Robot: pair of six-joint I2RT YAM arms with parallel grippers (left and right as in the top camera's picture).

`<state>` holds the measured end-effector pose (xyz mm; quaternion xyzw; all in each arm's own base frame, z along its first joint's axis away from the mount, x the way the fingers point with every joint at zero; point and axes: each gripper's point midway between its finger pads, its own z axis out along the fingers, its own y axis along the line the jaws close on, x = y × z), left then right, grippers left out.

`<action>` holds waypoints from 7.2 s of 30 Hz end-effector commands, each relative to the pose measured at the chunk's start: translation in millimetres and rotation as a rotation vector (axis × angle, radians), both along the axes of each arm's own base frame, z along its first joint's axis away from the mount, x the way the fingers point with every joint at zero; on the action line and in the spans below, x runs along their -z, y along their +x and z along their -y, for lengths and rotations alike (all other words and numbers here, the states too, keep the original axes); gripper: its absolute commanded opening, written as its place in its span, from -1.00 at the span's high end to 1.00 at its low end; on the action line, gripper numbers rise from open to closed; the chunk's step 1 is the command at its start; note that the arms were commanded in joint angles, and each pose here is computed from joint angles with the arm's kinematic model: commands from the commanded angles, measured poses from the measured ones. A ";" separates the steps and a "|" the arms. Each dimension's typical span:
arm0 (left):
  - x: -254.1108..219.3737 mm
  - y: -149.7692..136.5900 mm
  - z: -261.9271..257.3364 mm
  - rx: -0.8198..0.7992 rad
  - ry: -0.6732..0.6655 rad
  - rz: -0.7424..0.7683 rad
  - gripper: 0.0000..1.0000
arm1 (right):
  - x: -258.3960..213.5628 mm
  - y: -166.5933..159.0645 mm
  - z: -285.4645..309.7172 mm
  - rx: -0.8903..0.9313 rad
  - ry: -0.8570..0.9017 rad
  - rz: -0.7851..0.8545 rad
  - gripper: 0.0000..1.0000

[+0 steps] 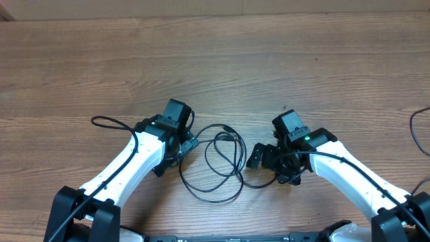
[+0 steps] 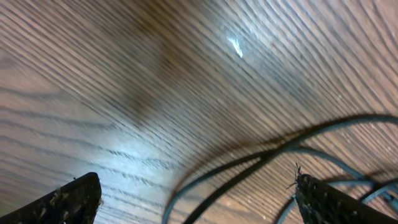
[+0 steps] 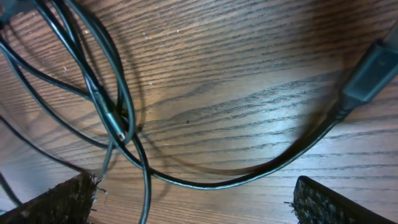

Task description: Untangle cables

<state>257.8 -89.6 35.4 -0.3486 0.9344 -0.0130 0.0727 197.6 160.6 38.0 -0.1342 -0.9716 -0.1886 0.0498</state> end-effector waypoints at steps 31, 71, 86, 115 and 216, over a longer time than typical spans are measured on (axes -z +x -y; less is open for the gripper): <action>12.4 -64.0 58.3 0.217 -0.082 -0.222 0.31 | 7.1 -15.4 -6.9 -0.003 0.059 -0.052 -1.00; -387.6 44.4 46.1 0.377 -0.087 0.902 0.92 | -66.8 -23.0 -97.6 -0.591 0.706 0.292 -1.00; -404.9 44.0 42.4 0.308 -0.129 0.966 0.92 | -50.3 -23.5 -148.6 -0.560 0.492 0.398 -1.00; -425.7 22.0 -55.2 -0.724 -0.328 1.099 0.91 | -104.3 -24.8 -121.0 -0.139 0.551 0.170 -1.00; -518.6 -81.3 -170.2 -1.158 0.114 1.579 0.91 | -84.1 51.3 98.9 0.504 -0.460 0.635 0.92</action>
